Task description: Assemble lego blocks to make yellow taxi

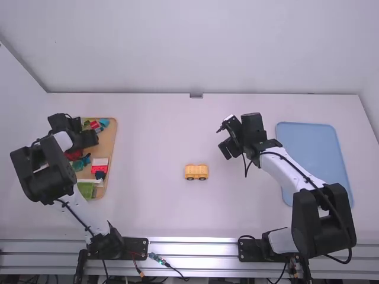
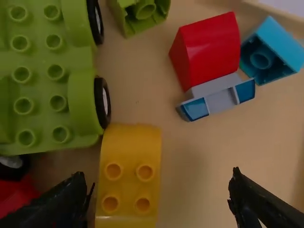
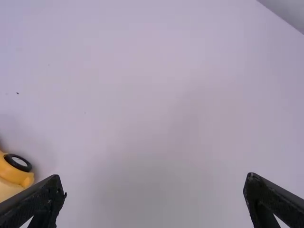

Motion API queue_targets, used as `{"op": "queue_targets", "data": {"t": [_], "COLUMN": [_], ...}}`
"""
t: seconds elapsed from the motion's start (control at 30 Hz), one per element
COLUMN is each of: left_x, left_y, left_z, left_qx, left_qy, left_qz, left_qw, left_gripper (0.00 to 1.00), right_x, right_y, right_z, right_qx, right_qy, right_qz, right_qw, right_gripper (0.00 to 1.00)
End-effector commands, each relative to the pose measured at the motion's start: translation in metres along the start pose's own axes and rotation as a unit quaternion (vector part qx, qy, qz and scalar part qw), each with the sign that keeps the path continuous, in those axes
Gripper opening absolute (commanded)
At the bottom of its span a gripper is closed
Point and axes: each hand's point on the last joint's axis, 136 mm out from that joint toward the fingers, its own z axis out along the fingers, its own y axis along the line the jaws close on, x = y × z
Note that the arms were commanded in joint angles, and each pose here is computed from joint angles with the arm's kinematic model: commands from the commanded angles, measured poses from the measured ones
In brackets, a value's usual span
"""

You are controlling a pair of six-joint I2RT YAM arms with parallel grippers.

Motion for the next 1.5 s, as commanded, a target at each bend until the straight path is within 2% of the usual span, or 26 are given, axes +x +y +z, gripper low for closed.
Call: {"op": "queue_targets", "data": {"t": [0.0,0.17,0.4,0.47,0.7,0.8,1.03,1.1,1.2,1.47], "left_x": [0.015,0.02,0.017,0.015,0.014,0.014,0.013,0.011,0.007,-0.033], "left_y": [0.004,0.012,0.011,0.012,0.009,0.009,0.009,0.009,-0.001,-0.033], "left_z": [0.004,0.007,0.009,0.009,0.009,0.009,0.009,0.008,0.001,-0.061], "left_qx": [-0.015,-0.037,-0.038,-0.039,-0.037,-0.037,-0.037,-0.035,-0.01,0.04], "left_qy": [0.013,0.004,-0.009,-0.012,-0.013,-0.014,-0.017,-0.018,-0.02,-0.083], "left_qz": [-0.014,-0.035,-0.03,-0.031,-0.025,-0.026,-0.041,-0.054,-0.055,0.009], "left_qw": [1.0,0.999,0.999,0.999,0.999,0.999,0.998,0.998,0.998,0.996], "left_gripper": [0.75,0.72,0.62,0.54,0.4,0.28,0.24,0.19,0.03,0.02], "right_x": [0.004,0.002,0.001,0.002,0.002,0.002,0.003,0.003,0.0,-0.015], "right_y": [0.001,0.001,0.0,0.0,0.0,0.0,0.0,0.0,0.001,0.025], "right_z": [0.003,0.003,0.003,0.003,0.003,0.003,0.003,0.003,0.003,-0.005], "right_qx": [-0.002,-0.001,0.0,0.001,0.001,0.001,0.0,0.0,-0.002,-0.109], "right_qy": [0.006,0.003,0.001,0.001,0.001,0.002,0.003,0.002,-0.003,-0.067], "right_qz": [0.001,0.0,0.0,0.0,0.001,0.001,0.001,0.001,0.007,-0.027], "right_qw": [1.0,1.0,1.0,1.0,1.0,1.0,1.0,1.0,1.0,0.991], "right_gripper": [0.99,0.99,0.99,0.99,0.99,1.0,0.99,0.99,0.99,0.99]}}
